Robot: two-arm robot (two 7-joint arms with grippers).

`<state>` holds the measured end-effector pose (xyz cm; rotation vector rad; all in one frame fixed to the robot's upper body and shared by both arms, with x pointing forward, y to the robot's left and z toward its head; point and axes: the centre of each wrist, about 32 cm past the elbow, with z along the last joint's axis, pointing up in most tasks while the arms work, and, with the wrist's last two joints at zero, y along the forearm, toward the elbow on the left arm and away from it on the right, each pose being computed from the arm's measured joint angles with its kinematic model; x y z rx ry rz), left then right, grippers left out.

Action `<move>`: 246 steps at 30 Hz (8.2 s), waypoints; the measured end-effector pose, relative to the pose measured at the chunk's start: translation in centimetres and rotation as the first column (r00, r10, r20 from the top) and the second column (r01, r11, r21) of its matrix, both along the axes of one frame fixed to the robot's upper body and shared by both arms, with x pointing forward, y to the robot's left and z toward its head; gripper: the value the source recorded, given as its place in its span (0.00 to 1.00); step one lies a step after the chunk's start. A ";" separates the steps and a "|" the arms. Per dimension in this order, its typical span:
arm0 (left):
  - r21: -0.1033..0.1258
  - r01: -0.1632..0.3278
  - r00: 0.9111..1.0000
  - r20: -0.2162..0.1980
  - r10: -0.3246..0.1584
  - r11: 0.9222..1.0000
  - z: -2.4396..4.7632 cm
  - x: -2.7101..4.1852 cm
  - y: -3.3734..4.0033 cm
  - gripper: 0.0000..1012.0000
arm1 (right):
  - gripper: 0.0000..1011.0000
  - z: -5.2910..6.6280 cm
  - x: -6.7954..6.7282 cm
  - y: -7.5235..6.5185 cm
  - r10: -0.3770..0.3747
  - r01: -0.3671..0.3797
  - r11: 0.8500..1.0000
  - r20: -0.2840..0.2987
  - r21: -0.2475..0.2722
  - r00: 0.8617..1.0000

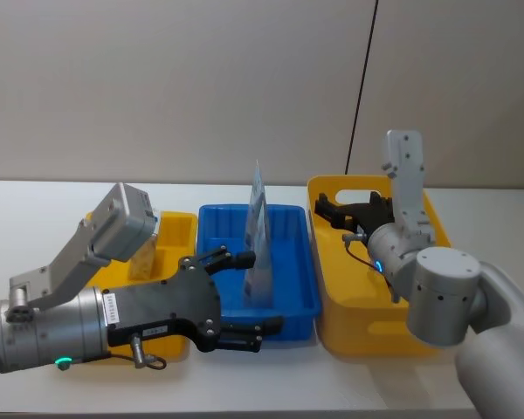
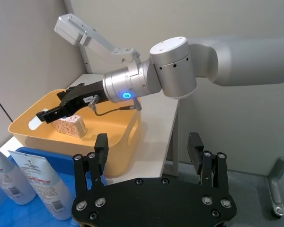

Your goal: Bimanual collaborative sorting of washing and personal care products

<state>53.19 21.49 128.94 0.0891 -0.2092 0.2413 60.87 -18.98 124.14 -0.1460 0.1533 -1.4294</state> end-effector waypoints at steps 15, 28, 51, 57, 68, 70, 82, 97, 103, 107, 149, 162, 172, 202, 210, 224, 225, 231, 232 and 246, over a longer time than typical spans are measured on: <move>0.006 -0.007 1.000 0.002 0.007 1.000 0.21 -0.24 0.28 0.99 | 0.99 0.6 -1.2 -0.6 0.047 -0.047 0.999 0.007 0.016 0.999; 0.007 -0.009 1.000 0.002 0.009 1.000 0.28 -0.31 0.37 0.99 | 0.99 1.0 -4.7 -0.8 0.055 -0.055 0.998 0.031 -0.020 0.998; 0.008 -0.010 1.000 0.002 0.010 1.000 0.31 -0.34 0.39 0.99 | 0.99 1.4 -9.8 -2.7 0.188 -0.187 0.982 0.027 -0.028 0.982; 0.008 -0.009 1.000 0.002 0.009 1.000 0.31 -0.35 0.39 0.99 | 0.99 1.1 -10.2 -2.7 0.235 -0.235 0.972 0.013 -0.017 0.972; 0.008 -0.010 1.000 0.003 0.009 1.000 0.30 -0.34 0.39 0.99 | 0.99 0.3 -10.4 -1.9 0.318 -0.318 0.948 -0.010 0.001 0.948; 0.008 -0.009 1.000 0.003 0.009 1.000 0.30 -0.34 0.39 0.99 | 0.99 0.1 -10.5 -1.6 0.331 -0.331 0.944 -0.013 0.003 0.944; 0.008 -0.009 1.000 0.003 0.009 1.000 0.30 -0.34 0.39 0.99 | 0.99 -1.2 -9.9 0.5 0.367 -0.367 0.930 -0.022 -0.012 0.930; 0.008 -0.009 1.000 0.002 0.009 1.000 0.30 -0.34 0.39 0.99 | 0.99 -2.6 -7.8 3.8 0.339 -0.339 0.940 -0.005 -0.046 0.941; 0.008 -0.009 1.000 0.003 0.009 1.000 0.31 -0.34 0.39 0.99 | 0.99 -2.9 -6.8 4.9 0.320 -0.319 0.946 0.006 -0.060 0.947; 0.008 -0.010 1.000 0.002 0.009 1.000 0.30 -0.34 0.39 0.99 | 0.99 -2.9 -6.3 5.4 0.311 -0.310 0.948 0.012 -0.068 0.950; 0.008 -0.009 1.000 0.003 0.009 1.000 0.31 -0.34 0.39 0.99 | 0.05 -3.5 -3.2 7.4 0.210 -0.205 0.973 0.036 -0.105 0.977; 0.008 -0.009 1.000 0.003 0.009 1.000 0.31 -0.34 0.39 0.99 | 0.00 -1.8 -3.9 6.7 0.247 -0.242 0.968 0.079 -0.066 0.966; 0.008 -0.010 1.000 0.003 0.010 1.000 0.31 -0.34 0.40 0.99 | 0.00 0.6 -5.0 6.2 0.290 -0.289 0.957 0.149 -0.027 0.945; 0.008 -0.009 1.000 0.003 0.009 1.000 0.31 -0.34 0.39 0.99 | 0.00 5.7 -3.8 1.5 0.124 -0.124 0.992 0.312 -0.021 0.942; 0.008 -0.009 1.000 0.003 0.009 1.000 0.31 -0.34 0.39 0.99 | 0.00 4.9 -2.4 0.0 0.051 -0.035 0.997 0.292 -0.063 0.955; 0.008 -0.010 1.000 0.003 0.009 1.000 0.30 -0.34 0.39 0.99 | 0.00 2.2 -0.7 -1.6 -0.033 0.064 0.989 0.227 -0.131 0.973; 0.008 -0.009 1.000 0.002 0.009 1.000 0.30 -0.34 0.39 0.99 | 0.00 1.8 -0.6 -1.7 -0.041 0.072 0.988 0.219 -0.135 0.975; 0.008 -0.009 1.000 0.003 0.009 1.000 0.31 -0.34 0.39 0.99 | 0.10 0.8 -0.2 -1.9 -0.066 0.096 0.985 0.199 -0.143 0.978; 0.008 -0.009 1.000 0.003 0.009 1.000 0.31 -0.34 0.39 0.99 | 0.14 0.7 -0.2 -1.8 -0.070 0.099 0.985 0.198 -0.142 0.978; 0.008 -0.010 1.000 0.003 0.010 1.000 0.31 -0.34 0.39 0.99 | 0.60 -0.3 0.5 -1.5 -0.117 0.139 0.986 0.218 -0.090 0.969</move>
